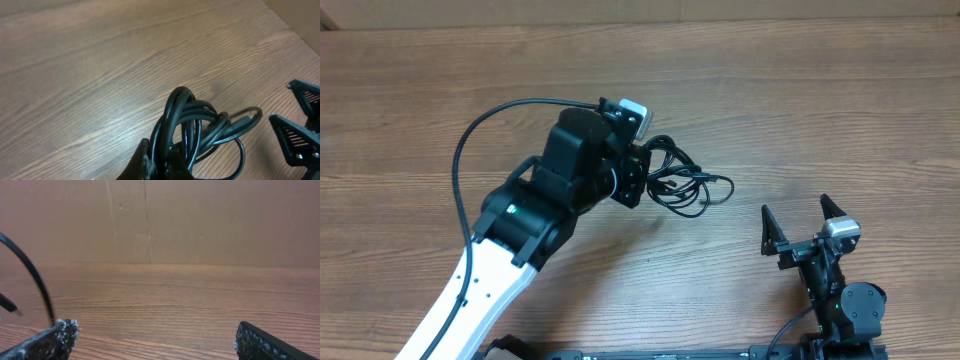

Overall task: Untangle cables
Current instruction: 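Close the left gripper on the cable bundle and lift it, then carry the bundle right while the right gripper reaches toward it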

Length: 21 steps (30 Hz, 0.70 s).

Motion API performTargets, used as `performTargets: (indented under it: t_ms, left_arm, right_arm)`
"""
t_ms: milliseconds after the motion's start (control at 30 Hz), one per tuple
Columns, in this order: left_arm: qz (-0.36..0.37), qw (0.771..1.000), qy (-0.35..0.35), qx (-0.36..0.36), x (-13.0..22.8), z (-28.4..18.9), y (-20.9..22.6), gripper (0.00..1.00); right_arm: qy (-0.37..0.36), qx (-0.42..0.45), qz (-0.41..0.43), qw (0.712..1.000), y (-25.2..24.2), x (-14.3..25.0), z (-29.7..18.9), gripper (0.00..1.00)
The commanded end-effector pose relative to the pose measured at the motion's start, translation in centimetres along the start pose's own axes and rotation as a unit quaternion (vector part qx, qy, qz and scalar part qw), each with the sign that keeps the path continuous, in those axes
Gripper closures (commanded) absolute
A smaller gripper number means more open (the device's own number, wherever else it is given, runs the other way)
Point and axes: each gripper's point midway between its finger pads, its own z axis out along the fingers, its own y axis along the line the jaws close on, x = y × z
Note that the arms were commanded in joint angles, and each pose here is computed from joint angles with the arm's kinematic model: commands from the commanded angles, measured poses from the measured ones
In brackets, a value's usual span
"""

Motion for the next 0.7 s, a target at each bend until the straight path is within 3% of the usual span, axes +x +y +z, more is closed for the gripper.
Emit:
performTargets:
  t_ms: [0, 200, 333, 500, 567, 667]
  left_arm:
    - [0.039, 0.999, -0.036, 0.002, -1.7, -2.0, -0.6, 0.96]
    - [0.032, 0.999, -0.04, 0.005, -1.9, -2.2, -0.7, 0.96]
    - [-0.064, 0.997, -0.042, -0.001, -1.9, -2.2, -0.4, 0.96]
    - [-0.229, 0.971, -0.059, -0.042, -2.1, -2.3, 1.4, 0.96]
    - [-0.274, 0.959, -0.06, -0.038, -2.1, -2.3, 1.3, 0.96]
    - [-0.288, 0.955, -0.058, -0.029, -2.1, -2.3, 1.0, 0.96]
  right_arm:
    - [-0.003, 0.004, 0.001, 1.0, -0.2, 0.1, 0.0, 0.0]
    - [-0.002, 0.001, 0.004, 1.0, -0.1, 0.2, 0.0, 0.0]
    - [-0.026, -0.052, 0.044, 0.997, 1.8, -1.2, -0.1, 0.0]
    - [-0.011, -0.087, 0.208, 0.974, 2.9, -1.7, -0.4, 0.0]
    - [0.008, -0.086, 0.261, 0.962, 3.1, -2.1, -0.7, 0.0]
    - [0.029, -0.085, 0.273, 0.958, 3.5, -3.5, -1.7, 0.0]
